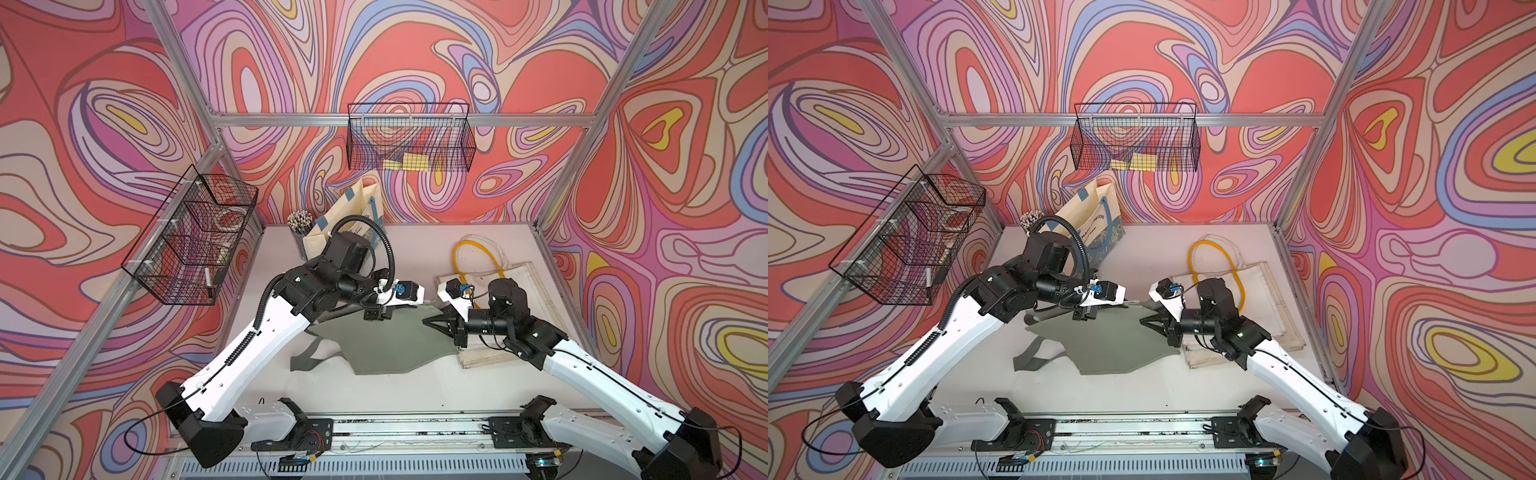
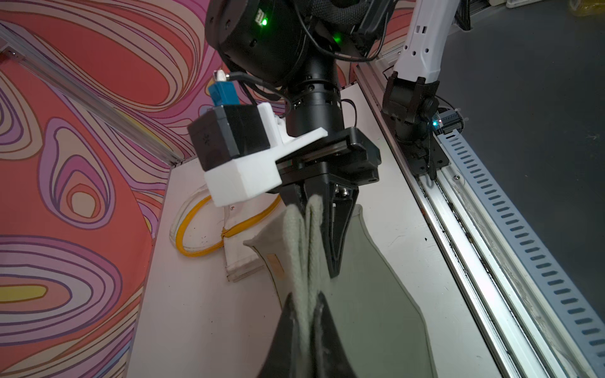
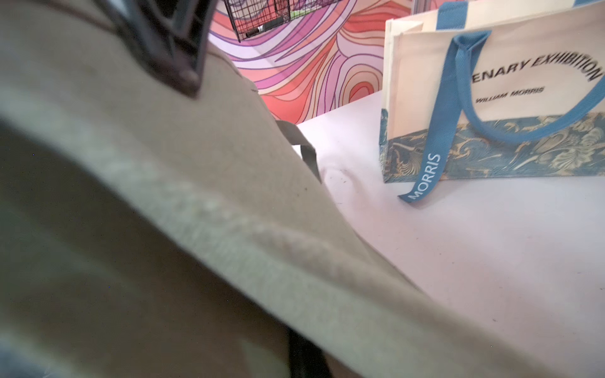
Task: Put away the canvas bag
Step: Press the canvas bag.
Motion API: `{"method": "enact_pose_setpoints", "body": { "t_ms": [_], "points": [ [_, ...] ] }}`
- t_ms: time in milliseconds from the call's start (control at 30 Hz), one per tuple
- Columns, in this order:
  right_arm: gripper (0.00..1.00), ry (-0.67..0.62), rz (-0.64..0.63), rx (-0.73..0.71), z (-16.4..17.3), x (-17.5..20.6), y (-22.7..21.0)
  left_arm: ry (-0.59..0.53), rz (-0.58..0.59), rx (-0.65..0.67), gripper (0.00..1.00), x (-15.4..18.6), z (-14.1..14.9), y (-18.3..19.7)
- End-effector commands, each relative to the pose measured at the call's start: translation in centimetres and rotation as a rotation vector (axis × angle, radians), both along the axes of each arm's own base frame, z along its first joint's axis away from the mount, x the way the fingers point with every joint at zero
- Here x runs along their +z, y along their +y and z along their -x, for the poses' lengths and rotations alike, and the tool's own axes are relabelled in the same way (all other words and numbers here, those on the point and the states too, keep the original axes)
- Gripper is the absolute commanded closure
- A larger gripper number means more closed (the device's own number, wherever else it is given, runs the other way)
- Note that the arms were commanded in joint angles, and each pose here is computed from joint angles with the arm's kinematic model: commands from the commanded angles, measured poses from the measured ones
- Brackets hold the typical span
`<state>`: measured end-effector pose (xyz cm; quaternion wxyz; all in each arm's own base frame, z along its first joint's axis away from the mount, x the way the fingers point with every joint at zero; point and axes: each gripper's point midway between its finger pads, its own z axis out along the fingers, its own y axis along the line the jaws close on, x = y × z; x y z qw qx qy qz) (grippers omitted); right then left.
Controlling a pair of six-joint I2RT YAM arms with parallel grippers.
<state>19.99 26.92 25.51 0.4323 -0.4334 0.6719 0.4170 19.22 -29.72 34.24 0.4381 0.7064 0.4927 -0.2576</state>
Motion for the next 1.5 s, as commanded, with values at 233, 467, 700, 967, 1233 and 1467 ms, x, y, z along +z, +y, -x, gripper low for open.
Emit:
{"method": "enact_pose_setpoints", "body": {
  "t_ms": [233,467,700,967,1233,1467],
  "points": [
    [1.00,-0.177,-0.005,-0.055,-1.2,2.7,0.3,0.043,0.038,-0.004,0.68,0.8,1.6,-2.0],
    [1.00,-0.194,0.020,-0.086,-1.6,2.6,0.4,0.165,-0.024,0.080,0.64,-0.1,1.0,-2.9],
    [1.00,-0.206,0.029,-0.130,-2.2,3.1,0.2,0.239,-0.083,0.161,0.90,-1.0,-0.1,-3.2],
    [0.45,-0.253,0.089,-0.089,-0.6,3.8,-0.9,0.072,-0.155,-0.025,1.00,-0.8,2.0,-1.9],
    [0.07,-0.191,0.254,-0.033,1.4,3.2,-2.6,0.008,-0.066,-0.195,1.00,1.7,5.1,-1.5],
    [0.02,-0.324,0.234,-0.123,0.5,5.1,-3.7,0.018,-0.076,-0.242,1.00,1.0,6.1,-1.1]
  ]
}}
